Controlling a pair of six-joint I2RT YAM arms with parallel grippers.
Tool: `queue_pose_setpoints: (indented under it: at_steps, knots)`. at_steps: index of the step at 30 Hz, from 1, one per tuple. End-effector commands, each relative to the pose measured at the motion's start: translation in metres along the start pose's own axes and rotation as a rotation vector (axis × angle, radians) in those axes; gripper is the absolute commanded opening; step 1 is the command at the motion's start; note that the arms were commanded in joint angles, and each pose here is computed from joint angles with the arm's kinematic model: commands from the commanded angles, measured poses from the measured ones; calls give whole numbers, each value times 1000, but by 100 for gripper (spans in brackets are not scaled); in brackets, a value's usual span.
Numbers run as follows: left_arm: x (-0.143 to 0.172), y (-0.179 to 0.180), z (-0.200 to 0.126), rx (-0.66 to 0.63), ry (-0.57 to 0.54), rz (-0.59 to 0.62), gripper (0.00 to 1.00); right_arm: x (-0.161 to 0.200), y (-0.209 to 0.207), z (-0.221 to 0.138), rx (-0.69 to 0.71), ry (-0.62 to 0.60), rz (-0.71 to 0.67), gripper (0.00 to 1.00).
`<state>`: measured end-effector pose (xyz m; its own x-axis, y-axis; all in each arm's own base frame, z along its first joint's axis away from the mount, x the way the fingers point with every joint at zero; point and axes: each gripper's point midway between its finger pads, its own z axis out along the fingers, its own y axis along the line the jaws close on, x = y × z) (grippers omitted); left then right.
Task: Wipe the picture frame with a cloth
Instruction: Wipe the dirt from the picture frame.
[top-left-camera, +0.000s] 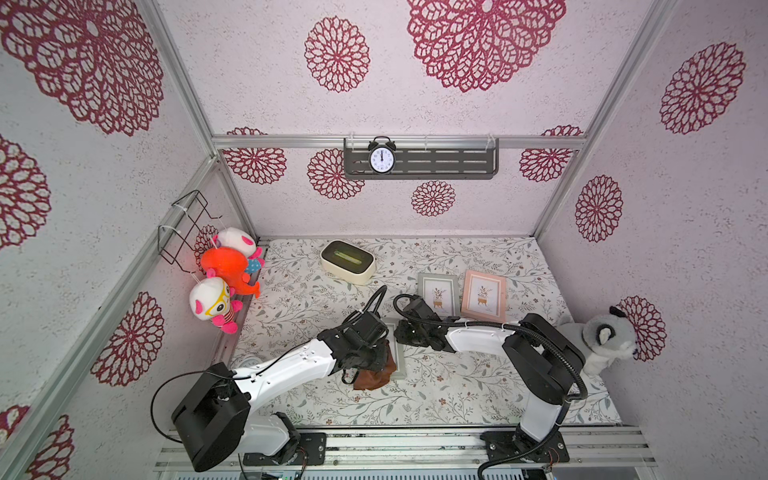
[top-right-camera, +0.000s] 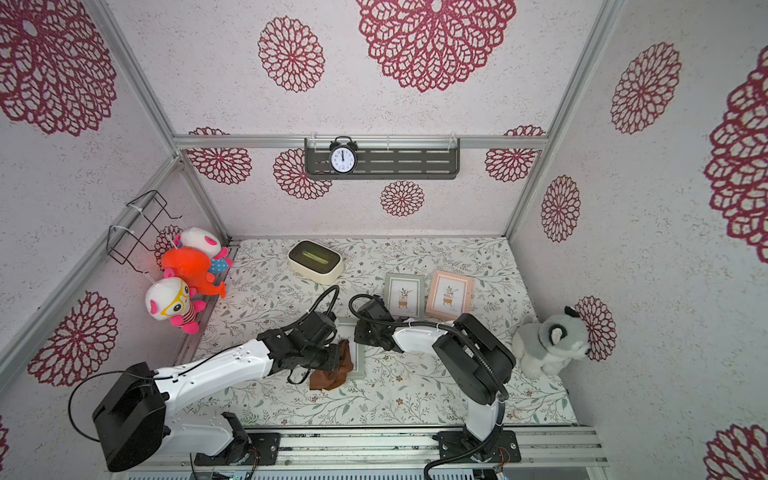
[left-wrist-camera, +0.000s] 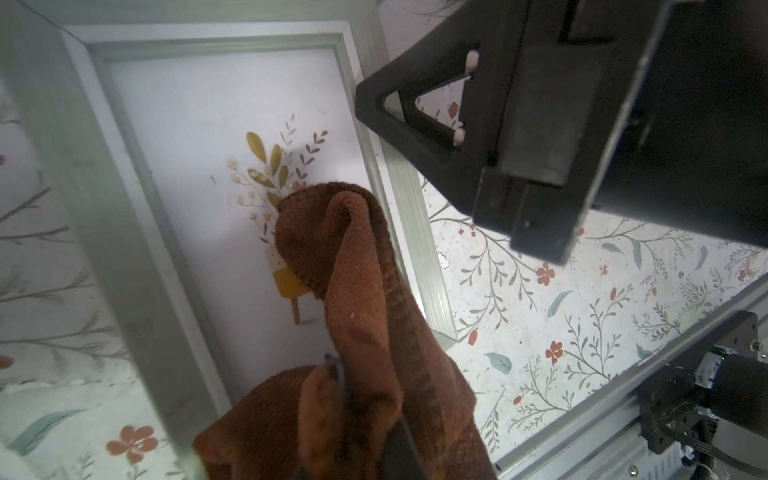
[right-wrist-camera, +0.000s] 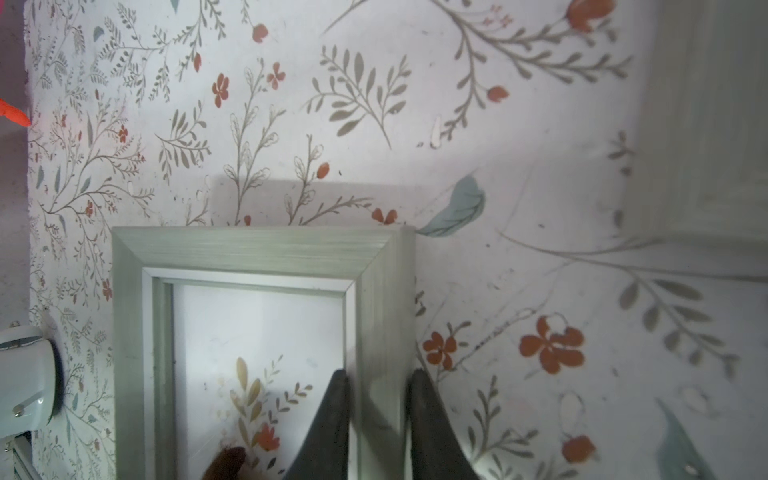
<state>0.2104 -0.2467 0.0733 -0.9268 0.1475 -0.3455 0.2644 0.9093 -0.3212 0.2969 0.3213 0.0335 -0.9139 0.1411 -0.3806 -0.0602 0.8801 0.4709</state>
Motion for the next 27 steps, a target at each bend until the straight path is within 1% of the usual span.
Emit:
queue_pose_setpoints:
  at_steps: [1,5,7,9,12,15,19,23,25,27]
  knots:
    - [-2,-26,6,87,25,31,0,37,-55,-4,212,121,23,21]
    - [13,-31,23,93,120,52,0,34,-45,-4,203,116,17,22]
    - [19,-31,28,93,145,54,0,34,-44,-3,205,114,15,22]
    - [23,-27,32,71,162,51,0,34,-44,-3,212,113,10,22]
    - [31,-13,35,-4,184,48,0,34,-46,-3,228,116,6,22]
    - [39,10,34,-99,192,28,0,34,-49,-4,242,115,5,22]
    - [42,38,24,-218,166,10,0,35,-52,-6,252,111,6,22]
    - [39,47,16,-226,121,-20,0,37,-52,-6,246,114,0,22]
    - [36,43,16,-202,111,-21,0,37,-49,-4,239,120,-6,22]
    - [35,34,21,-164,127,-16,0,39,-42,-2,212,127,-17,24]
